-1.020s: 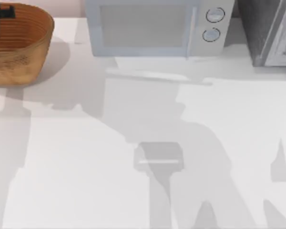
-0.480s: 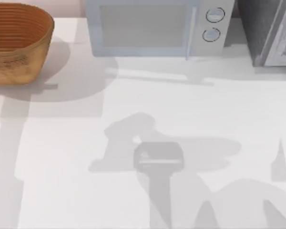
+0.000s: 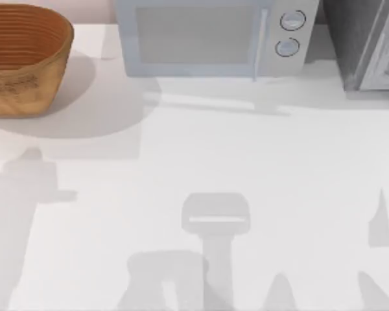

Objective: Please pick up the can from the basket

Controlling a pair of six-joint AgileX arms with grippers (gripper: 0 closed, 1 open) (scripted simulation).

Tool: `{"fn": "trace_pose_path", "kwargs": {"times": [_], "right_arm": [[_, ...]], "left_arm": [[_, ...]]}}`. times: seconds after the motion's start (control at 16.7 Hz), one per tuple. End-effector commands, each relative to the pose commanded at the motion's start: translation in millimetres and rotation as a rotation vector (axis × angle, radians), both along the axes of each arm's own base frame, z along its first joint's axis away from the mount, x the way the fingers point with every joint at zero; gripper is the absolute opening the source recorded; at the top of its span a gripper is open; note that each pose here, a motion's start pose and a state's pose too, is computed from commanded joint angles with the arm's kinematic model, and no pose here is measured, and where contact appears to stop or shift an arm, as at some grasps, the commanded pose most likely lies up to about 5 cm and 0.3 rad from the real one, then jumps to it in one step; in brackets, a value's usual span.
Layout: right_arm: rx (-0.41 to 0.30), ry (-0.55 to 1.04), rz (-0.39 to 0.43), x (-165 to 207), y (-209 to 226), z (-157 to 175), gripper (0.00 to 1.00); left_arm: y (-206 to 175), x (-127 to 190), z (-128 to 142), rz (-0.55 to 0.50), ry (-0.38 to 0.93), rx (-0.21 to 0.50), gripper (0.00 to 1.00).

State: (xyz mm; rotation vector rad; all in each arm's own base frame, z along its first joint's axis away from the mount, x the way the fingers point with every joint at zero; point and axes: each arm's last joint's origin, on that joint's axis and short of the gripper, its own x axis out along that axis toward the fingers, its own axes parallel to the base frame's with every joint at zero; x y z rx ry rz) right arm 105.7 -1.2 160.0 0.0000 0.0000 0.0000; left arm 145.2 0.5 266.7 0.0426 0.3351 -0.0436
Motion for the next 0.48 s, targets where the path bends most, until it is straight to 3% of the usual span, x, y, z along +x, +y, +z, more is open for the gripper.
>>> {"fn": "trace_pose_path", "kwargs": {"times": [0.24, 0.48], "right_arm": [[0.000, 0.000, 0.000, 0.0, 0.0, 0.0, 1.00], [0.000, 0.000, 0.000, 0.0, 0.0, 0.0, 1.00]], "left_arm": [[-2.4, -32.3, -60.4, 0.003, -0.187, -0.006, 0.00], [-2.2, -39.2, -98.2, 0.030, -0.309, -0.032, 0.00]]}}
